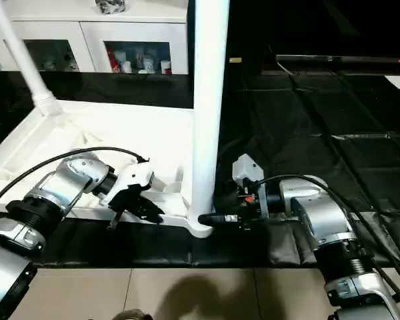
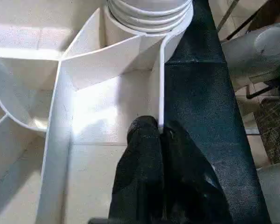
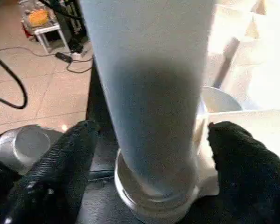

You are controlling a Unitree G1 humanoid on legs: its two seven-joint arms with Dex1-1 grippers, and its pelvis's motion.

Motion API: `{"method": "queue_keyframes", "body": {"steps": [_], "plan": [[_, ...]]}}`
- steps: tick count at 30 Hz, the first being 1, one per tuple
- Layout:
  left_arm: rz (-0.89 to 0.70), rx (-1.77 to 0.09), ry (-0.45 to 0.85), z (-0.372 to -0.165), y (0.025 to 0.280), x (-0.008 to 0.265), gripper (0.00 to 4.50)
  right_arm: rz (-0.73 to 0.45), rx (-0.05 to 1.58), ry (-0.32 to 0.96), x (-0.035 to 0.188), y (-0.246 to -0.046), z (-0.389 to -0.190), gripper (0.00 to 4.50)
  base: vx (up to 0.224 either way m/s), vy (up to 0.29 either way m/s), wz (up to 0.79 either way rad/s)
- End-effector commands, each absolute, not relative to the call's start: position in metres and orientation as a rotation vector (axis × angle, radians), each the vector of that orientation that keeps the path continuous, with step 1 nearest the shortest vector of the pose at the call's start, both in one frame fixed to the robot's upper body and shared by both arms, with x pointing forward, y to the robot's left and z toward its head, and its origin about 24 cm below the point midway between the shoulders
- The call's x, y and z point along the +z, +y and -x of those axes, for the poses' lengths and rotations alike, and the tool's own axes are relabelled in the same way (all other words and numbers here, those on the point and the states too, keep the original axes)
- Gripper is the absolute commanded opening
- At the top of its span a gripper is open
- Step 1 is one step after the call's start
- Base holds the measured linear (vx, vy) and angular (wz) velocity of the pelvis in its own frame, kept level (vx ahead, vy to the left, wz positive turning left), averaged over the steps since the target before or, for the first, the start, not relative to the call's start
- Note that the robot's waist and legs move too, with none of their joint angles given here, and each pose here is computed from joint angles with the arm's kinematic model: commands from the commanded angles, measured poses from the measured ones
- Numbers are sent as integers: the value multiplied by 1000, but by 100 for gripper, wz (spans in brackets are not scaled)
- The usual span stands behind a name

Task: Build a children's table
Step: Rotate leg to tighten

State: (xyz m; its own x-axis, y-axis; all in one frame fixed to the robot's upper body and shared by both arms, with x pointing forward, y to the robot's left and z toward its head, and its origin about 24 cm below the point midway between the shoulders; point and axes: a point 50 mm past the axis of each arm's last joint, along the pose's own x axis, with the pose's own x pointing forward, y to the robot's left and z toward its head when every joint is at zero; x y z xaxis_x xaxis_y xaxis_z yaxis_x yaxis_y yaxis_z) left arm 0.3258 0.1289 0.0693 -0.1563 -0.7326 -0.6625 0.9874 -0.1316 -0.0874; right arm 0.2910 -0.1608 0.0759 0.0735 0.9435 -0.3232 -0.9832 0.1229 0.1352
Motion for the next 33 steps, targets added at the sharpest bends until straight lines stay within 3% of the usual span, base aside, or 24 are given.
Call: {"method": "queue_keyframes", "body": {"steps": [1, 18, 28, 33], "plan": [[-594, -1732, 596, -323, 119, 73, 0, 126, 1478, 363, 80, -159, -293, 358, 0, 0, 0], [-596, -1721, 598, -323, 120, 71, 0, 103, 1514, 397, 77, -160, -289, 205, 0, 0, 0], [-495, -1612, 594, -330, 113, 69, 0, 47, 1479, 406, 72, -154, -285, 196, 0, 0, 0], [-380, -1452, 574, -341, 103, 73, 0, 49, 1325, 430, 63, -140, -288, 196, 0, 0, 0]]}}
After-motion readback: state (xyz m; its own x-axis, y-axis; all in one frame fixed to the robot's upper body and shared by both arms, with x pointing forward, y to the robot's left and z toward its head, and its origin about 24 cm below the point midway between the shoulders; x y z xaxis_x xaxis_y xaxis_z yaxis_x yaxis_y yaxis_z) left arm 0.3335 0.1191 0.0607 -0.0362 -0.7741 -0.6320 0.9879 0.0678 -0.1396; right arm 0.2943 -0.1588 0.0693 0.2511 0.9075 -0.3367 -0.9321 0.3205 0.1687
